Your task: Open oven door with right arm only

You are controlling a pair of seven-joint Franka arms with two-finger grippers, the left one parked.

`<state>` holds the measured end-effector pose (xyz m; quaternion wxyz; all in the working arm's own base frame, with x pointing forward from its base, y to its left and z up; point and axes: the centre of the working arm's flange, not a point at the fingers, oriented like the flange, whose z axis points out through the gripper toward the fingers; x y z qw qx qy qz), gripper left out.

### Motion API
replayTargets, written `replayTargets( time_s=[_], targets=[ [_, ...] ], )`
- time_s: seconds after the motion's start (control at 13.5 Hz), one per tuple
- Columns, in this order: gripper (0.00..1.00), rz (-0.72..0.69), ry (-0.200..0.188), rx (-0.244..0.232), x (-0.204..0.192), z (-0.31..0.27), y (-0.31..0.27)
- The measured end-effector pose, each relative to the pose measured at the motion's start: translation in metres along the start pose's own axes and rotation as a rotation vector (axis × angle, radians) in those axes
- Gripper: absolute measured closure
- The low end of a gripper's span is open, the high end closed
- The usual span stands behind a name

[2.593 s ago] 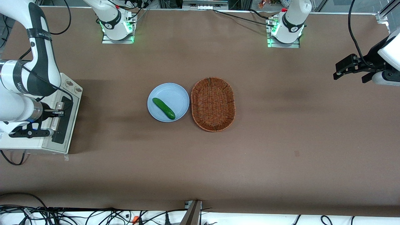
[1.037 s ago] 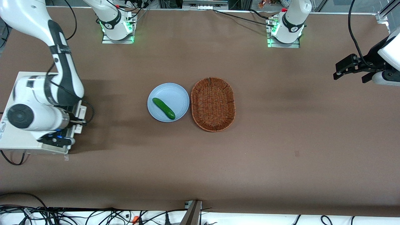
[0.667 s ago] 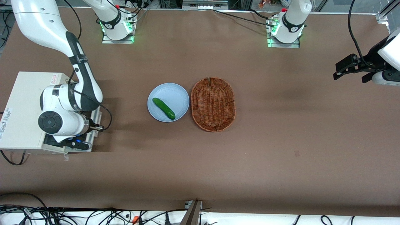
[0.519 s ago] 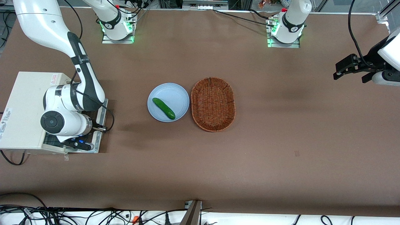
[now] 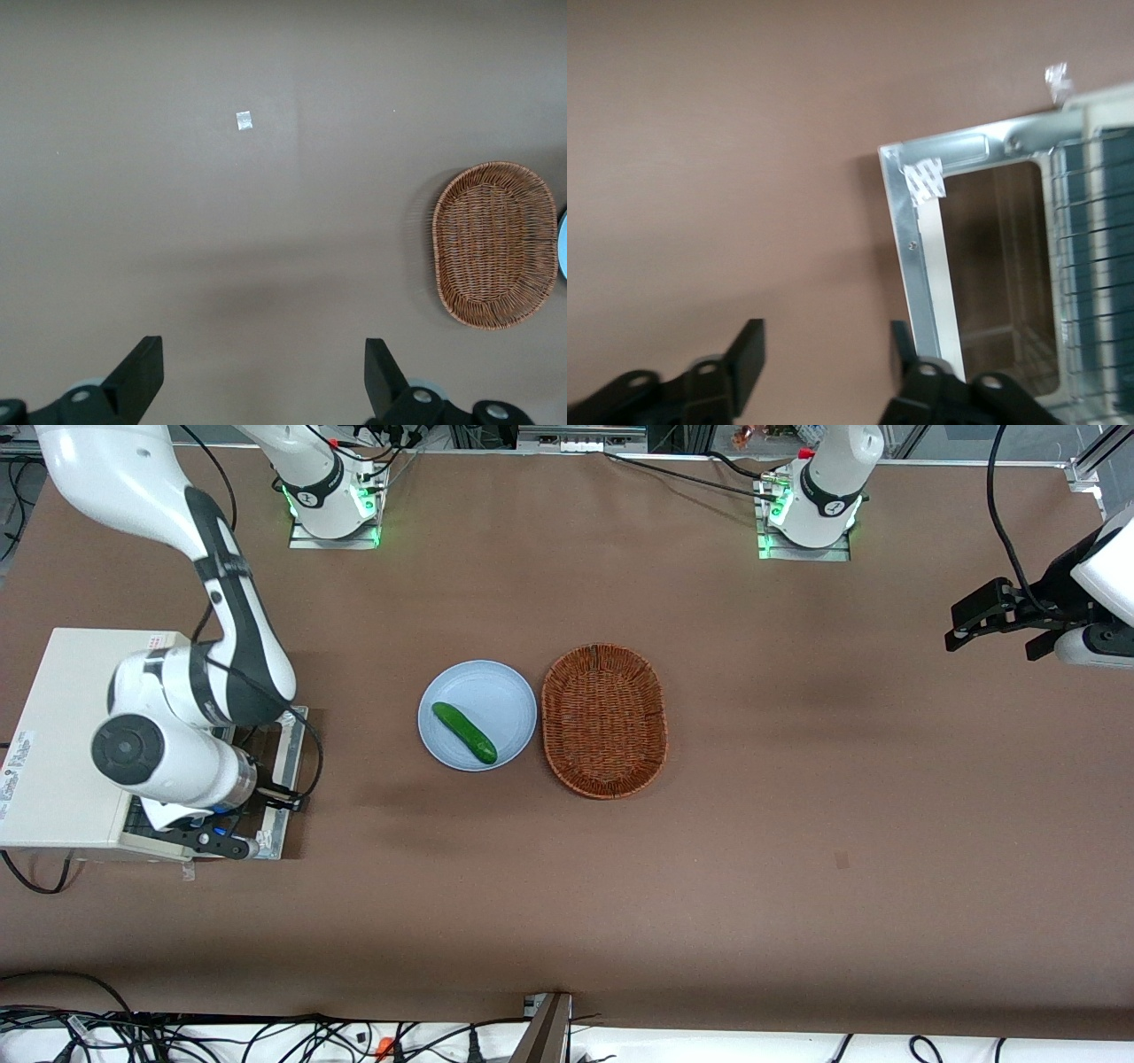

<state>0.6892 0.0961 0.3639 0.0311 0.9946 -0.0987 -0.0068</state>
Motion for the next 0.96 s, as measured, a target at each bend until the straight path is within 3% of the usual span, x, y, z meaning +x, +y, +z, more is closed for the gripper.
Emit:
replayTargets(
  time_s=[0.22, 0.59, 0.96],
  targets=[
    [0.0, -0.094, 0.038, 0.041, -0.025, -0.096, 0.004],
    [0.0, -0.236, 0.033, 0.044, -0.092, -0.221, 0.035],
    [0.0, -0.246, 0.014, 0.058, -0.107, -0.239, 0.053]
  ],
)
